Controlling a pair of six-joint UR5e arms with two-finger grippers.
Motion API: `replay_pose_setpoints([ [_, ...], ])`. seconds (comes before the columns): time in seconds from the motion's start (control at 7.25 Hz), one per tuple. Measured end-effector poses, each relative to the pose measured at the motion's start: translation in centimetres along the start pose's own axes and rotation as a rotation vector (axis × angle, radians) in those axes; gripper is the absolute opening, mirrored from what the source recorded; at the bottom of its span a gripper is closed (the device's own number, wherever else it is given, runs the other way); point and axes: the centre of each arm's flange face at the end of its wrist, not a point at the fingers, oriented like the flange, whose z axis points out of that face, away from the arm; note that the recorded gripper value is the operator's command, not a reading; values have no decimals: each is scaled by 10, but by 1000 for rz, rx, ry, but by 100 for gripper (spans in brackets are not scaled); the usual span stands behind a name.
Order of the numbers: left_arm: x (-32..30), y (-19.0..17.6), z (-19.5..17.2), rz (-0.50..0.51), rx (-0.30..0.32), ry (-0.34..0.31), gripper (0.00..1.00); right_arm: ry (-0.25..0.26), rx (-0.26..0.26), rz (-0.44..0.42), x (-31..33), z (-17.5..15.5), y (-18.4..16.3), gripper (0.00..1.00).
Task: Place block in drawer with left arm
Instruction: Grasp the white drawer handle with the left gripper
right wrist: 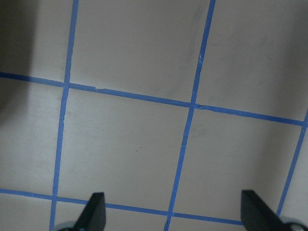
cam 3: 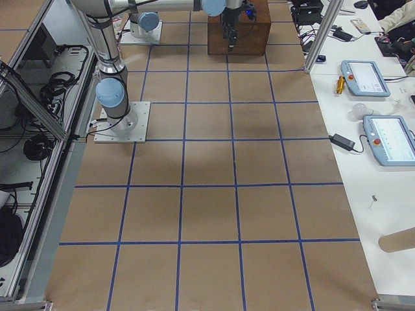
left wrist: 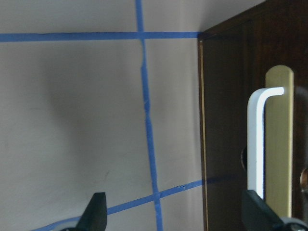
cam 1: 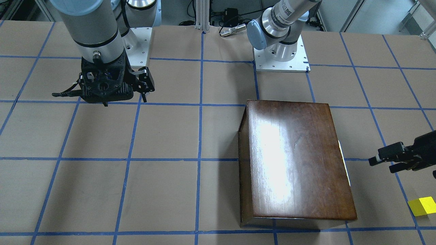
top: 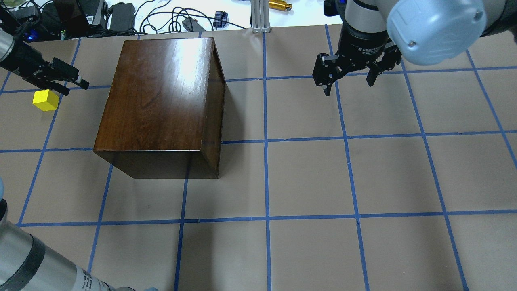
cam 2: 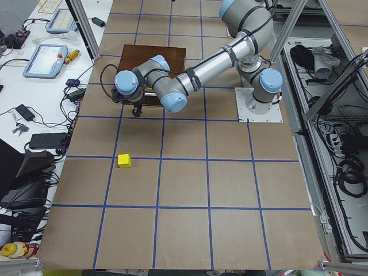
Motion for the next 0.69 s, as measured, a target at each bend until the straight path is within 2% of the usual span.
replay_pose_setpoints([
  [0.28, 5, -1, 18, -7, -39, 46, 100, 0, 0, 0, 0, 0, 0, 100],
  [0.69, 18, -4, 48, -2, -89, 77, 100, 0, 0, 0, 0, 0, 0, 100],
])
